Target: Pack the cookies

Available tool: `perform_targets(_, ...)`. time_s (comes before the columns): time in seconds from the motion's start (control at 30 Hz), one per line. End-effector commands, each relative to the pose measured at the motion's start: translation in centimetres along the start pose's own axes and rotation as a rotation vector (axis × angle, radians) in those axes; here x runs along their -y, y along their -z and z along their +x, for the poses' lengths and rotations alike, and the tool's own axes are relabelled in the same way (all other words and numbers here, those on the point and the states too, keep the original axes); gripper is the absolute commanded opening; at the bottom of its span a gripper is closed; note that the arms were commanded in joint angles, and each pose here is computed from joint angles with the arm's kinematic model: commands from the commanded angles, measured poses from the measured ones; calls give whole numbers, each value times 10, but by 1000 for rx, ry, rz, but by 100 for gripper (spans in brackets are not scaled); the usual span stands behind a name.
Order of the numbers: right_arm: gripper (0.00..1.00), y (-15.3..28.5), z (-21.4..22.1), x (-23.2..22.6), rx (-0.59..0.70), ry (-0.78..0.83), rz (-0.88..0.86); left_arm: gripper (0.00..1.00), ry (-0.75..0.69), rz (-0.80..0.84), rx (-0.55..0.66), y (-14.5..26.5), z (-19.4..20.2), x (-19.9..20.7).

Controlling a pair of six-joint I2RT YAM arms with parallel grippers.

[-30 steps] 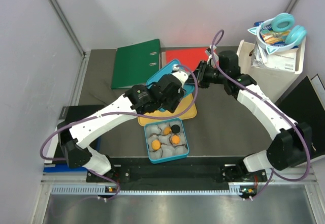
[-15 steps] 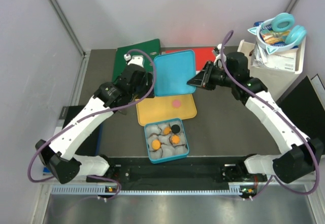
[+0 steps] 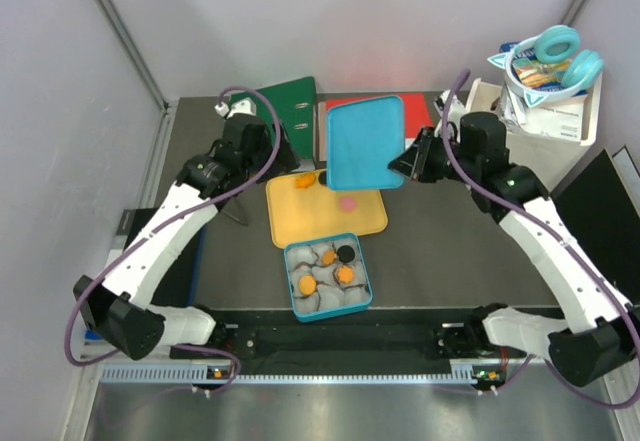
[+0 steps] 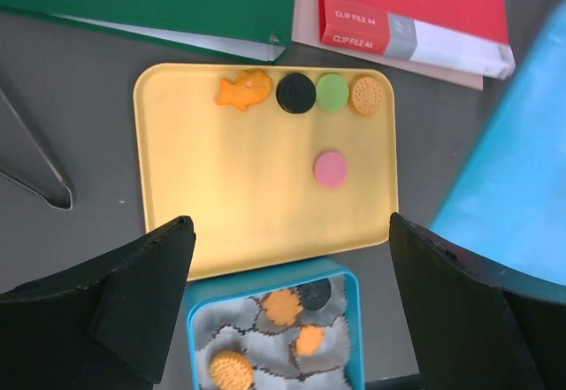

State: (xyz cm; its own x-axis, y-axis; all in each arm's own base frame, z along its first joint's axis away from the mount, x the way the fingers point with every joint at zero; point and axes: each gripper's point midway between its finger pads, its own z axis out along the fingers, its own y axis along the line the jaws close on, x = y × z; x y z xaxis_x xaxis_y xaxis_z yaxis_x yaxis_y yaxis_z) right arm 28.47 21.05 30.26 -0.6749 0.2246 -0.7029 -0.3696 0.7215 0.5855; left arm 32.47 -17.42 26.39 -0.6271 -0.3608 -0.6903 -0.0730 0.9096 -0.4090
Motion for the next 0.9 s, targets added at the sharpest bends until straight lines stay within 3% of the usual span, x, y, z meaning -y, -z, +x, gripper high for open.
perform_targets(0.0, 0, 20, -21, 24, 194, 257, 184, 96, 152, 23, -4, -14, -15, 10)
perform_targets(0.17, 0, 33, -58, 59, 425, 533, 540, 96, 232, 3, -36, -25, -21, -3)
perform_targets(0.23, 0, 28, -53, 84, 429, 701, 661, 96, 238, 35, -18, -26, -27, 3)
perform_targets(0.27, 0, 31, -72, 73, 553, 725, 660, 96, 241, 48, -13, -27, -30, 6)
perform_targets(0.47, 0, 40, -67, 51, 615, 1173, 880, 99, 281, 139, -98, -39, -22, 21)
perform_targets(0.5, 0, 44, -66, 38, 696, 1189, 878, 99, 279, 151, -113, -41, -20, 22)
perform_targets(0.53, 0, 43, -62, 36, 642, 1336, 954, 99, 275, 165, -132, -43, -18, 24)
perform_targets(0.63, 0, 40, -49, 15, 661, 1474, 955, 99, 259, 220, -154, -41, -15, 33)
perform_targets(0.87, 0, 16, -19, -1, 610, 1629, 931, 99, 248, 321, -133, -23, -20, 45)
